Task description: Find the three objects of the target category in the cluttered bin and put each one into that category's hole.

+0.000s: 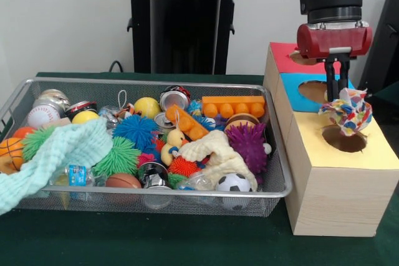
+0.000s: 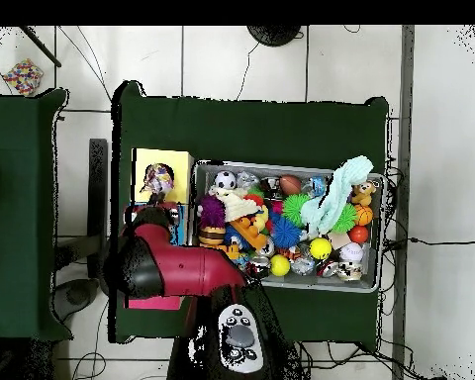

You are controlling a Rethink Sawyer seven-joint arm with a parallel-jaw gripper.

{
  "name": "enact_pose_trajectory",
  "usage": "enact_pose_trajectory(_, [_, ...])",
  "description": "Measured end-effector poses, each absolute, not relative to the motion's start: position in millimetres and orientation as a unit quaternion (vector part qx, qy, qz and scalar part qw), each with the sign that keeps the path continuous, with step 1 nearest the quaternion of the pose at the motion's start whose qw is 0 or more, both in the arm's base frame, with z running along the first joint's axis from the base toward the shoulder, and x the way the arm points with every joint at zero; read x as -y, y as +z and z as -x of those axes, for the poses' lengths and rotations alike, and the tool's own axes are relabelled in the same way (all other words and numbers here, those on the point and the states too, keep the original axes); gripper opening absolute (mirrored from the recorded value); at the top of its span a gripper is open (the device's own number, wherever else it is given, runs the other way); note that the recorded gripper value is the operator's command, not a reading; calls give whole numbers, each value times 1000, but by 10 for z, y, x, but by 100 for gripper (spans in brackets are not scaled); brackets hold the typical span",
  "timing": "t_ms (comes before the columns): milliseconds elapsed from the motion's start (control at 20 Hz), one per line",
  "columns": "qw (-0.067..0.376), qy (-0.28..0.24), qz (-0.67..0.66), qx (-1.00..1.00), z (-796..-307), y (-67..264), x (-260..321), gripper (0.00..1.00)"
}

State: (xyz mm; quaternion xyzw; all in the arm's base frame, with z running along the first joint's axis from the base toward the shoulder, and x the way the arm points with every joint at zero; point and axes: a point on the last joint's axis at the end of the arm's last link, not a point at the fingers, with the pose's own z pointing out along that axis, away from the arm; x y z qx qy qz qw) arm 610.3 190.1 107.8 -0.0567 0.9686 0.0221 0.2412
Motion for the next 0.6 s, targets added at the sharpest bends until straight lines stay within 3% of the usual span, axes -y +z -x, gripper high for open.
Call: enact_pose_trajectory(600, [265, 22, 57, -962, -6328, 1202, -1951, 0])
